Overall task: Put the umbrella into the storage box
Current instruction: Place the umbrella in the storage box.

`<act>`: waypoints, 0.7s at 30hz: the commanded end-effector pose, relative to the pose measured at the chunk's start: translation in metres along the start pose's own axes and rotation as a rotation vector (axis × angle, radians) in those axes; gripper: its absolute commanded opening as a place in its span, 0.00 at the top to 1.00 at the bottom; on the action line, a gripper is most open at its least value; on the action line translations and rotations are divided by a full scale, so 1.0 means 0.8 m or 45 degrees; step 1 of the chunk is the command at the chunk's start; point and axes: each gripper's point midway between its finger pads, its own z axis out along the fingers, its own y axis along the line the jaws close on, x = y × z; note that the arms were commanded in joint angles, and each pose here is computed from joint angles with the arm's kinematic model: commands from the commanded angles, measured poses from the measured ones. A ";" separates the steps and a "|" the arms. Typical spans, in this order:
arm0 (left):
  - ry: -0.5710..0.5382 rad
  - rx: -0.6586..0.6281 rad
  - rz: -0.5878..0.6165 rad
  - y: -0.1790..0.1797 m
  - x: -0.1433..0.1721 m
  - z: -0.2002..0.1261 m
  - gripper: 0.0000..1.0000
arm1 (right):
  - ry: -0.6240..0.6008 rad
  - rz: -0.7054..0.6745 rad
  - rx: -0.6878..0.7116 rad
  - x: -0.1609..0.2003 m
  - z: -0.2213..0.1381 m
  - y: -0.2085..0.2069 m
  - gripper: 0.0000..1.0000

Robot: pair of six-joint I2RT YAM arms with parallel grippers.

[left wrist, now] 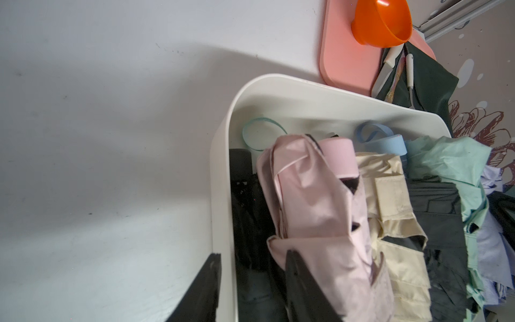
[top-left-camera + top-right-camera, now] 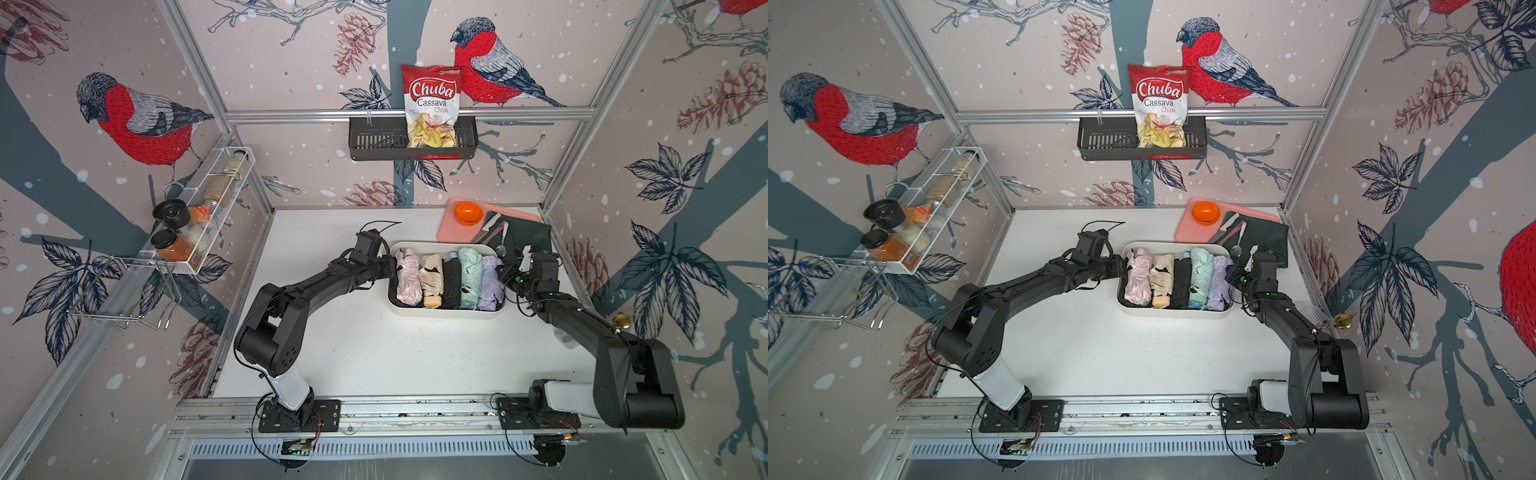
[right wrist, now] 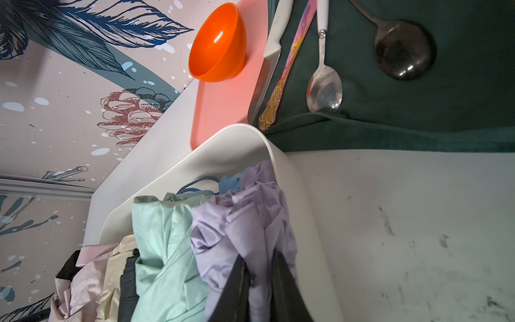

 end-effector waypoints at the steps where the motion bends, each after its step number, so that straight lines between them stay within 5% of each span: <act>1: -0.010 -0.017 -0.005 0.004 -0.003 0.000 0.59 | 0.249 0.039 0.079 0.059 0.001 -0.028 0.84; 12: -0.011 -0.048 -0.029 0.016 -0.003 0.006 0.65 | 0.380 -0.097 0.129 0.084 0.006 -0.041 0.87; 21: -0.027 -0.051 -0.029 0.014 -0.007 0.001 0.65 | 0.308 -0.177 0.189 0.065 -0.002 -0.023 0.72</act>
